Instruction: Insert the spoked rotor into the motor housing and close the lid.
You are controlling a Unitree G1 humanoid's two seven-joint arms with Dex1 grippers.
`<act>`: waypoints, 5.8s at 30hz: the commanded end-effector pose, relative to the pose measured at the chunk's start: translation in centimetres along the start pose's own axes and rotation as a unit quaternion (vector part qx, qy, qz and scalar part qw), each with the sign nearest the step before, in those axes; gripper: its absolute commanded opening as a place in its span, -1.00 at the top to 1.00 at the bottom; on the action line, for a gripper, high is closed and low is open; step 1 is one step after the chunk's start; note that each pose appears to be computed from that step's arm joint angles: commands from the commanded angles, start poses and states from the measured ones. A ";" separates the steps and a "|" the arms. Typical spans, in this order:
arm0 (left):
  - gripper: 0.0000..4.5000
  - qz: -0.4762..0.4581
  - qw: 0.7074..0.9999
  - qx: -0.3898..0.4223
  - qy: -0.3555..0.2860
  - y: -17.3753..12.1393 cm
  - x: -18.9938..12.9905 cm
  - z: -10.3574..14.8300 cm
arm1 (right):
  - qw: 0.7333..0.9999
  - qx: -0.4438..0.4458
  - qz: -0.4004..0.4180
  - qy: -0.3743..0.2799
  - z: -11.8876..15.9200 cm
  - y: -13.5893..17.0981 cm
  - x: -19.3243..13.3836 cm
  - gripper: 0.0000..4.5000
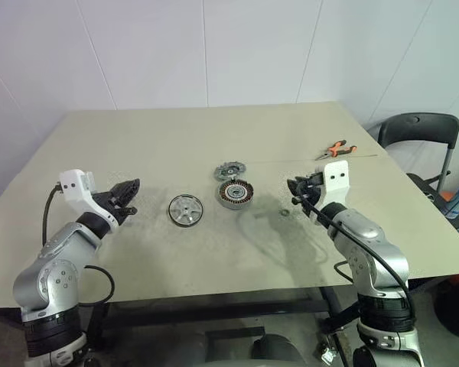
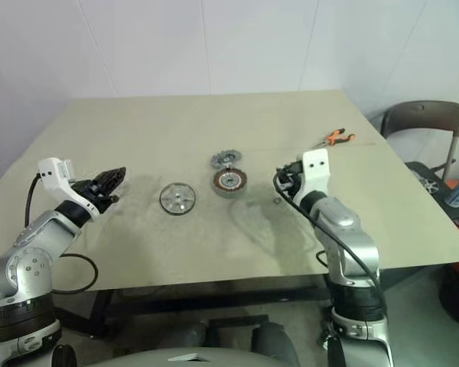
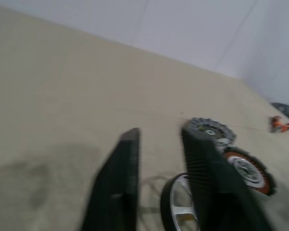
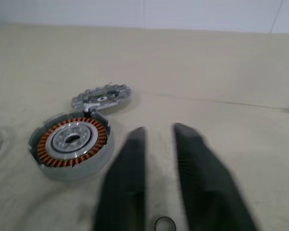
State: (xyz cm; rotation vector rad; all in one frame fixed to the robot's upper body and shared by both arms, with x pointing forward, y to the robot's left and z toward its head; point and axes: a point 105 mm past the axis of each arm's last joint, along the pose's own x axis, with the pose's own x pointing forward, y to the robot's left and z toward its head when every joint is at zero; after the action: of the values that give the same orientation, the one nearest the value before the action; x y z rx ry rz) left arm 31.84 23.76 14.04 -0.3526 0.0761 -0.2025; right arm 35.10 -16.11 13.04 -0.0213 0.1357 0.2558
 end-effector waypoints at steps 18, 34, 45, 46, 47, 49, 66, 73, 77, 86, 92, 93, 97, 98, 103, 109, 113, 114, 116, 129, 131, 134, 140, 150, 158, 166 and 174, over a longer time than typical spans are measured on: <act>0.83 -0.040 0.999 0.015 -0.022 -1.2 -0.4 1.7 | 0.998 -0.003 0.056 -0.018 1.1 1.8 -0.5 0.81; -0.98 -0.044 0.999 0.021 -0.004 -1.2 -1.0 1.2 | 0.996 0.010 0.083 0.010 0.2 2.4 -0.8 -0.99; -0.98 -0.042 0.998 0.037 0.012 -1.0 -0.8 0.4 | 0.987 -0.064 0.146 0.019 1.1 3.2 0.4 -0.99; -0.98 -0.042 0.998 0.037 0.014 -1.0 -0.7 0.2 | 0.978 -0.084 0.191 0.013 1.8 4.6 0.4 -0.99; -0.98 -0.043 0.998 0.037 0.015 -1.1 -0.5 0.1 | 0.965 -0.104 0.240 0.006 2.6 6.1 0.6 -0.99; -0.98 -0.043 0.998 0.037 0.014 -1.2 -0.2 0.0 | 0.939 -0.144 0.312 0.003 3.6 8.0 0.9 -0.99; -0.98 0.001 1.000 0.017 -0.021 -1.4 -1.8 -1.0 | 0.761 -0.354 0.523 0.149 2.3 8.6 5.2 -0.99; -0.98 0.033 0.999 0.008 -0.035 -1.2 -2.7 -1.7 | 0.762 -0.389 0.490 0.167 1.6 8.1 7.2 -0.99; -0.98 0.046 0.998 0.004 -0.038 -1.1 -3.1 -2.0 | 0.762 -0.396 0.484 0.167 0.5 8.4 7.6 -0.99; -0.98 0.056 0.998 0.005 -0.035 -1.0 -3.6 -2.3 | 0.752 -0.413 0.489 0.156 -1.1 9.7 7.8 -0.99; -0.98 0.050 0.998 0.004 -0.035 -1.3 -3.3 -2.3 | 0.756 -0.424 0.474 0.157 -2.5 9.3 7.9 -0.99; -1.00 0.049 0.998 0.004 -0.035 -1.3 -3.2 -2.2 | 0.756 -0.423 0.474 0.157 -2.5 9.3 7.9 -0.83; -1.00 0.050 0.998 0.005 -0.033 -1.1 -3.2 -2.3 | 0.752 -0.422 0.480 0.161 -2.8 9.1 7.7 -0.32; -1.00 0.050 0.998 0.004 -0.033 -1.1 -3.2 -2.3 | 0.754 -0.428 0.471 0.162 -2.9 8.9 7.8 -0.17; -1.00 0.049 0.998 0.001 -0.031 -1.4 -3.0 -2.6 | 0.764 -0.431 0.454 0.153 -2.5 8.8 8.2 -0.17; -1.00 0.052 0.998 -0.003 -0.035 -1.3 -2.8 -2.7 | 0.748 -0.437 0.474 0.158 -2.8 8.9 7.7 0.08; -1.00 0.058 0.997 -0.004 -0.041 -1.0 -2.7 -2.4 | 0.744 -0.449 0.469 0.158 -3.1 9.1 7.9 0.50; -1.00 0.058 0.997 -0.004 -0.041 -1.0 -2.7 -2.4 | 0.744 -0.449 0.469 0.157 -3.2 9.1 7.9 0.50; -1.00 0.058 0.998 -0.004 -0.040 -1.0 -2.7 -2.5 | 0.743 -0.449 0.471 0.157 -3.2 9.2 7.8 0.50; -1.00 0.059 0.997 -0.006 -0.041 -1.2 -2.3 -2.6 | 0.739 -0.480 0.451 0.144 -2.7 9.3 8.4 0.99; -1.00 0.057 0.998 -0.007 -0.041 -1.3 -2.3 -2.6 | 0.745 -0.472 0.451 0.140 -2.1 9.4 8.5 0.99; -1.00 0.054 0.998 -0.007 -0.041 -1.3 -2.2 -2.6 | 0.750 -0.456 0.461 0.134 -1.1 9.7 8.4 0.99; -1.00 0.050 0.998 -0.010 -0.038 -1.5 -2.0 -2.8 | 0.745 -0.401 0.513 0.143 1.0 9.5 6.9 0.99; -1.00 0.037 0.999 -0.017 -0.030 -1.8 -1.1 -3.3 | 0.700 -0.383 0.574 0.182 -0.3 8.0 1.1 0.99; -1.00 0.025 0.999 -0.014 -0.026 -1.9 -0.4 -3.2 | 0.698 -0.381 0.575 0.191 -1.5 8.6 -0.1 0.99; -1.00 0.023 0.999 -0.014 -0.022 -2.0 -0.4 -3.4 | 0.695 -0.385 0.571 0.207 -2.2 8.3 -0.4 0.99; -1.00 0.023 0.999 -0.014 -0.023 -1.9 -0.3 -3.3 | 0.697 -0.382 0.572 0.204 -2.7 8.6 0.2 0.40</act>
State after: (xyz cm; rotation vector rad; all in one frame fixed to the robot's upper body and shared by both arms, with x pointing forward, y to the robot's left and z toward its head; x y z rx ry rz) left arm 30.59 21.09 10.50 -0.4025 0.0797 -0.1330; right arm 32.30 -8.66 8.84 -0.8528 0.5326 1.5740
